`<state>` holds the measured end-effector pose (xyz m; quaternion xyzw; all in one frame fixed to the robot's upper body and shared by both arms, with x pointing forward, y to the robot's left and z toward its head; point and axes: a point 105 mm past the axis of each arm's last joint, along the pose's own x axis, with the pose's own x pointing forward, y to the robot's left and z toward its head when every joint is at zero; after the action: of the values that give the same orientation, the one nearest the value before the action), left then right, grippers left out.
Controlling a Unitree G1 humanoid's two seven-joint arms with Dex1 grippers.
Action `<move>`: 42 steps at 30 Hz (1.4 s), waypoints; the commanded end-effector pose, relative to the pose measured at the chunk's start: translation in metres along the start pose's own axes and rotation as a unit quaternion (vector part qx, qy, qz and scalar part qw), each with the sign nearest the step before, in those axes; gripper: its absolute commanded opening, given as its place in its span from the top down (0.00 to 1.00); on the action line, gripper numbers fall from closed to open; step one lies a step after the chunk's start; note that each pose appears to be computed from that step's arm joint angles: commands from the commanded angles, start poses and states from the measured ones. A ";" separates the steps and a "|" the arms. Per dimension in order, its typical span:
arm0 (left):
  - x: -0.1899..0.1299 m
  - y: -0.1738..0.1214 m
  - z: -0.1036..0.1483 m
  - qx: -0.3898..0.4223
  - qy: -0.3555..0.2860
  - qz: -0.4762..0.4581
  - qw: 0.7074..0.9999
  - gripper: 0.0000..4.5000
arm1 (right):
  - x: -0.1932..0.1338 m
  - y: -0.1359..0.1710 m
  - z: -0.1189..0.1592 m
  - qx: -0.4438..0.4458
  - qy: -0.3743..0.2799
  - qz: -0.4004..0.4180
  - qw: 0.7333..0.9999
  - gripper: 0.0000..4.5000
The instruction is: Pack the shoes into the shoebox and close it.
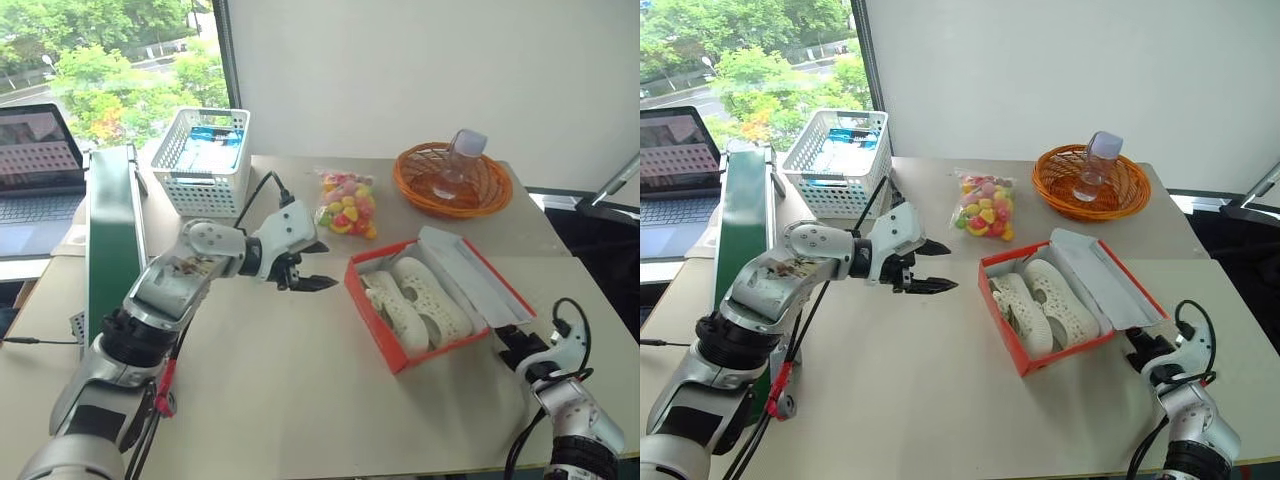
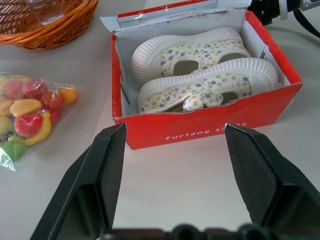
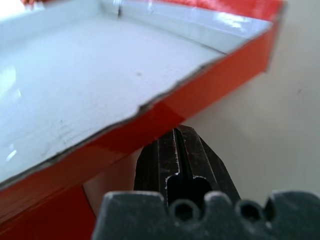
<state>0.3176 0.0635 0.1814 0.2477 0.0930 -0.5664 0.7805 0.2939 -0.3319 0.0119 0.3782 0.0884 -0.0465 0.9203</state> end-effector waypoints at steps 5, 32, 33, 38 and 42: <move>0.000 -0.002 0.016 0.014 -0.026 0.007 1.000 0.27 | -0.002 0.074 0.035 0.089 -0.078 0.222 0.968 0.98; -0.039 -0.005 -0.007 -0.023 0.027 0.101 0.994 0.27 | 0.016 0.251 -0.038 -0.229 0.265 0.427 0.834 0.98; -0.040 -0.006 -0.007 -0.025 0.028 0.104 0.994 0.27 | 0.019 0.245 -0.048 -0.256 0.285 0.416 0.825 0.98; -0.045 -0.010 -0.010 -0.035 0.033 0.117 0.992 0.27 | 0.028 0.230 -0.073 -0.360 0.331 0.388 0.781 0.98; -0.046 -0.011 -0.012 -0.041 0.036 0.121 0.991 0.27 | 0.030 0.214 -0.089 -0.456 0.356 0.368 0.728 0.98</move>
<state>0.2946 0.1031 0.1764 0.2369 0.1342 -0.4640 0.8430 0.3468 -0.1097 0.1143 -0.0382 0.2363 0.4943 0.8357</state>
